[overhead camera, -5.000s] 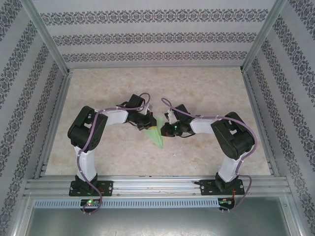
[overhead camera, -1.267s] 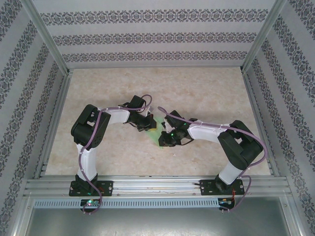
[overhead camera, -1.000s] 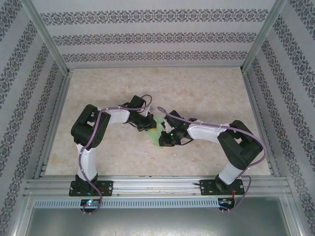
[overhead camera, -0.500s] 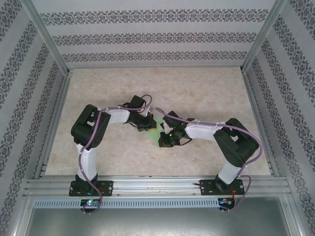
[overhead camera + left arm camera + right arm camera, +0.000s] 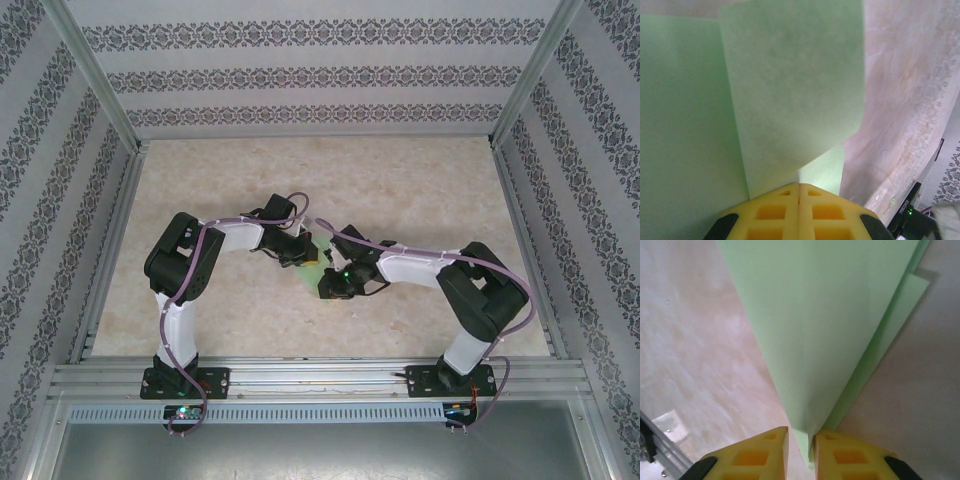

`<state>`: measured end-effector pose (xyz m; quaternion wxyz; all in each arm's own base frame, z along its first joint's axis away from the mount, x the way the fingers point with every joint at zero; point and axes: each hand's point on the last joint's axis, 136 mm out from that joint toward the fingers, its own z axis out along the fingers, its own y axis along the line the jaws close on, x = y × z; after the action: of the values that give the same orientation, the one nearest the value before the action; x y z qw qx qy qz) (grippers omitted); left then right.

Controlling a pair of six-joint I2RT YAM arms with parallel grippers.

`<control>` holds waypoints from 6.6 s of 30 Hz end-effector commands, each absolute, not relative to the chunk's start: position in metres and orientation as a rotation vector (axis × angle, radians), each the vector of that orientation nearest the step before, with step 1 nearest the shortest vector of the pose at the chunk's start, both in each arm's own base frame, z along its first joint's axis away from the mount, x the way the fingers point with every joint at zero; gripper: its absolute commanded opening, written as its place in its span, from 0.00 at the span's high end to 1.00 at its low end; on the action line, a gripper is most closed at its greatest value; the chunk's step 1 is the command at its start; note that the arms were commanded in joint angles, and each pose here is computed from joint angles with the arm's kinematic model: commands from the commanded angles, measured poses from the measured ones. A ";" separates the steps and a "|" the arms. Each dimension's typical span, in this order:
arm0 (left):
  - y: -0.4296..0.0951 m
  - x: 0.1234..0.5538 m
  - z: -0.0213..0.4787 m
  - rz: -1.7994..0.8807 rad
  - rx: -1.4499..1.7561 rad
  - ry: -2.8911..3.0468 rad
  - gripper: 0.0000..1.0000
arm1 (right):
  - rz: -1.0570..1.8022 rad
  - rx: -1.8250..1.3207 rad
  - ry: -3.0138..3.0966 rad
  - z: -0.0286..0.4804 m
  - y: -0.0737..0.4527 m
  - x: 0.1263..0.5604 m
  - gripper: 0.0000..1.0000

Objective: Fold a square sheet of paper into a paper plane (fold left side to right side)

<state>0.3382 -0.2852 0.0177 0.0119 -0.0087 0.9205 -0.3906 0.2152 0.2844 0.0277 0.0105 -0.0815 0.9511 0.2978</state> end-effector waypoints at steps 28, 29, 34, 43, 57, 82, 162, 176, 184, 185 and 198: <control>-0.259 0.321 -0.030 -0.976 -0.131 3.020 1.00 | 1.011 -0.202 2.998 0.032 0.281 0.203 0.80; -0.259 0.321 -0.030 -0.975 -0.131 3.020 1.00 | 1.012 -0.202 2.998 0.032 0.282 0.203 0.80; -0.259 0.322 -0.030 -0.977 -0.131 3.019 1.00 | 1.013 -0.205 2.999 0.032 0.283 0.204 0.83; -0.259 0.322 -0.031 -0.976 -0.133 3.019 1.00 | 1.012 -0.213 3.006 0.028 0.287 0.205 0.87; -0.259 0.320 -0.032 -0.975 -0.135 3.024 1.00 | 1.042 -0.210 2.971 0.037 0.286 0.207 0.79; -0.258 0.321 -0.030 -0.967 -0.139 3.020 1.00 | 1.253 -0.246 2.846 0.041 0.306 0.217 0.83; -0.252 0.318 -0.035 -0.930 -0.166 3.020 1.00 | 1.273 -0.140 2.685 0.067 0.304 0.244 1.00; -0.253 0.319 -0.033 -0.939 -0.168 3.015 1.00 | 1.063 -0.011 2.872 0.005 0.281 0.236 1.00; -0.267 0.337 0.003 -1.059 -0.145 2.867 0.93 | 0.884 -0.002 3.014 -0.026 0.259 0.215 1.00; -0.269 0.340 0.012 -1.077 -0.132 2.835 0.92 | 0.845 -0.011 3.031 -0.029 0.255 0.213 1.00; -0.278 0.315 0.066 -1.250 -0.053 2.648 0.97 | 0.635 -0.123 3.086 -0.041 0.232 0.207 1.00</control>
<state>0.3248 -0.2664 0.0656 0.1134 -0.0241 0.9069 -0.4051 0.2395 0.2865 0.0126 0.0562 -0.0560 0.9381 0.3372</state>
